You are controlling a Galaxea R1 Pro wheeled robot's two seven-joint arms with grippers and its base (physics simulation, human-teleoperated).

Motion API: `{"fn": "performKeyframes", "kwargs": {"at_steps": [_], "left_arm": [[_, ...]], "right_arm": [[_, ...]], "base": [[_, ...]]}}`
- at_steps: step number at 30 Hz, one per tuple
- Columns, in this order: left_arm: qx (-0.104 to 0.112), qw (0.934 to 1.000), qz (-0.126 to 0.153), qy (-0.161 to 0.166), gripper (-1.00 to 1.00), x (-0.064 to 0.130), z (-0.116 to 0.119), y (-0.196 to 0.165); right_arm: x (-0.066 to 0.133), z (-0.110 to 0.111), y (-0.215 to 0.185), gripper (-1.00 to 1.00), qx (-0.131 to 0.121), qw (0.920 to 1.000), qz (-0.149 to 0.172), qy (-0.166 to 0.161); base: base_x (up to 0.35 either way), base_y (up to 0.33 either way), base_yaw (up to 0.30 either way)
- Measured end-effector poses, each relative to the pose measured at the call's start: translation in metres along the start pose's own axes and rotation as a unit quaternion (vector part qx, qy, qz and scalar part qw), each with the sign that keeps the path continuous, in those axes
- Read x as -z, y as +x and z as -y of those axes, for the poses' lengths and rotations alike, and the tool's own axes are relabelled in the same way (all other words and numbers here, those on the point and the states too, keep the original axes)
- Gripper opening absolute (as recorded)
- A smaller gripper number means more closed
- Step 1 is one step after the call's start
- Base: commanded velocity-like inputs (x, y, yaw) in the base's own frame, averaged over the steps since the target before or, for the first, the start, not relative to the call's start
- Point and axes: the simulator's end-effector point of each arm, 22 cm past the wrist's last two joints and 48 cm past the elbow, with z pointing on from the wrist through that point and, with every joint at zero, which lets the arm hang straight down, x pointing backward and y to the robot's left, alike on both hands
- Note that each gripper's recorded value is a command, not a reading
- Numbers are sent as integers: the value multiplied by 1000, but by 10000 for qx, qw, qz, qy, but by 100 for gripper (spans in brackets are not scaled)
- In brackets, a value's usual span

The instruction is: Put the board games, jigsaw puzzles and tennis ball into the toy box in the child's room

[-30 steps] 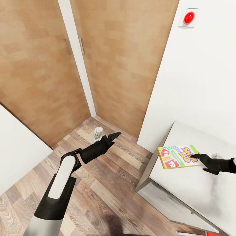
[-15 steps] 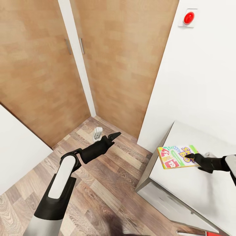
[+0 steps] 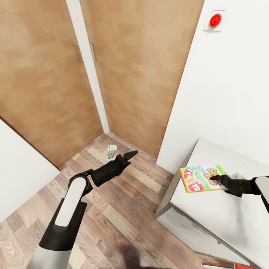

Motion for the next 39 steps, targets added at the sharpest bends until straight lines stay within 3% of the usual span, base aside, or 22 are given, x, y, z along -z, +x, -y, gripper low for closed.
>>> {"fn": "performKeyframes", "kwargs": {"at_steps": [13,39], "left_arm": [[-12,10000,4,12,100,2,3,1],[-2,10000,1,6,100,0,1,0]], "right_arm": [[8,25,-2,100,-209,9997,-37,114],[4,14,-3,100,-94,9999,-17,80]], "base": [[0,7,117],[0,66,55]]}}
